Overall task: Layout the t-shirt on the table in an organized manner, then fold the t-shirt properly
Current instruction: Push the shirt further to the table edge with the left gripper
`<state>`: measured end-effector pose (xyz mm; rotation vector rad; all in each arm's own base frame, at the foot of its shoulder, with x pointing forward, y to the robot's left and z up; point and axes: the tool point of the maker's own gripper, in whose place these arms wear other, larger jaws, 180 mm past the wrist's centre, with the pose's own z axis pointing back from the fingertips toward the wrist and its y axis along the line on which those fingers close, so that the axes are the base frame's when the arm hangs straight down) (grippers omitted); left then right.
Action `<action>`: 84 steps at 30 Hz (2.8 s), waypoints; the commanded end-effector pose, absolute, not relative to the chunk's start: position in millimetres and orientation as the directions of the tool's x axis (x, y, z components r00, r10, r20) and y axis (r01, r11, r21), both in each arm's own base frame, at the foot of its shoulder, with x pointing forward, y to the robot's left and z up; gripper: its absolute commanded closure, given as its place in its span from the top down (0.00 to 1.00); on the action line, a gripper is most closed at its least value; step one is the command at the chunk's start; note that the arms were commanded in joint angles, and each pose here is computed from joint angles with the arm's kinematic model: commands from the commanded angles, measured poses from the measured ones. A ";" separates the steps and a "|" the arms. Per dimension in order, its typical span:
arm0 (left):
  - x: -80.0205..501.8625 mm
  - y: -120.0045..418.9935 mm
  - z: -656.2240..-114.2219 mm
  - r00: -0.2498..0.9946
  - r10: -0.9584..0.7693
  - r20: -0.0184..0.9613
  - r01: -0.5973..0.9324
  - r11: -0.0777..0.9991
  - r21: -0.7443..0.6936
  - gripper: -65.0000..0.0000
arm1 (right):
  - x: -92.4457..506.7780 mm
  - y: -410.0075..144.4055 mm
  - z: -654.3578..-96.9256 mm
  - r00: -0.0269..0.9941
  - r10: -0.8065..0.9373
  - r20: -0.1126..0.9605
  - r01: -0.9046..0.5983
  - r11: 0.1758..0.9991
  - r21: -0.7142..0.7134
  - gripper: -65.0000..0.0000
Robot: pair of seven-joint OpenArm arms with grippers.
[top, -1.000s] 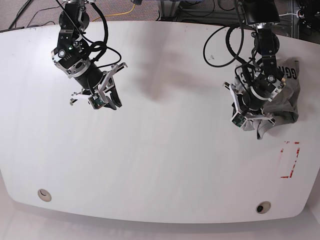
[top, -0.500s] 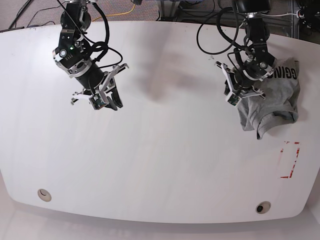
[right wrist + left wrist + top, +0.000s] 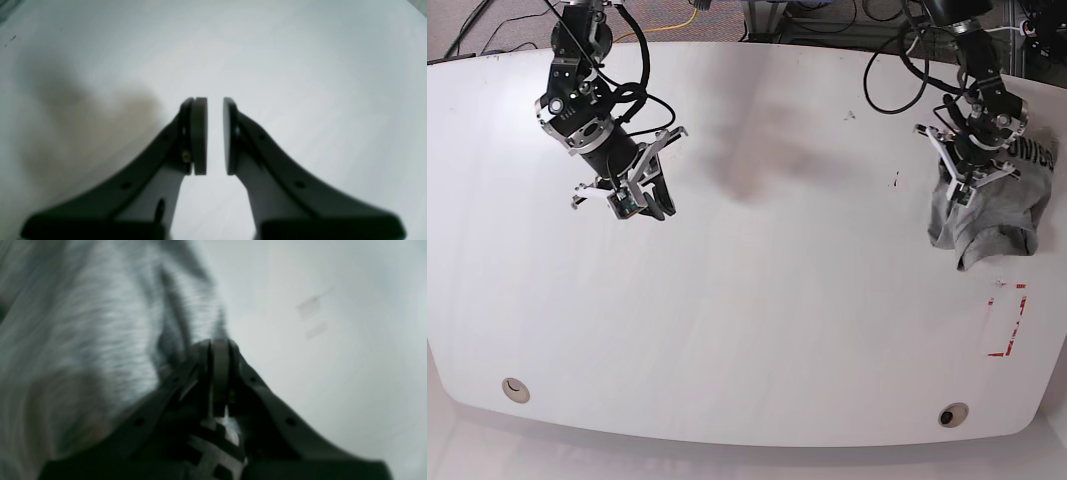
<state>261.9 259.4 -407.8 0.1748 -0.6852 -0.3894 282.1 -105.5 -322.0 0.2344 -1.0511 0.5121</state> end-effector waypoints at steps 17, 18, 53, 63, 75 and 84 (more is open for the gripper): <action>260.3 291.8 -390.6 0.707 -0.372 0.602 0.207 0.922 0.327 0.00 | 285.4 -99.9 -304.2 0.339 0.266 0.902 -0.509 0.858 -0.062 0.11; 263.0 287.4 -390.7 0.701 -0.380 0.604 0.219 0.920 0.325 0.00 | 285.4 -99.9 -304.2 0.339 0.266 0.902 -0.509 0.858 -0.062 0.11; 331.1 321.8 -395.3 0.701 -0.267 0.662 0.141 0.961 0.239 0.00 | 284.9 -99.6 -304.6 0.340 0.265 0.902 -0.509 0.859 -0.060 0.11; 296.5 370.2 -395.1 0.742 -0.222 0.633 0.051 0.960 0.276 0.00 | 284.9 -99.4 -304.5 0.340 0.264 0.903 -0.509 0.859 -0.059 0.11; 270.8 387.1 -401.3 0.767 -0.176 0.616 -0.002 0.961 0.277 0.00 | 284.8 -98.9 -304.5 0.339 0.264 0.903 -0.510 0.858 -0.059 0.11; 285.2 362.8 -405.5 0.753 -0.183 0.632 0.030 0.969 0.245 0.00 | 281.1 -98.9 -308.0 0.350 0.264 0.899 -0.511 0.858 -0.053 0.11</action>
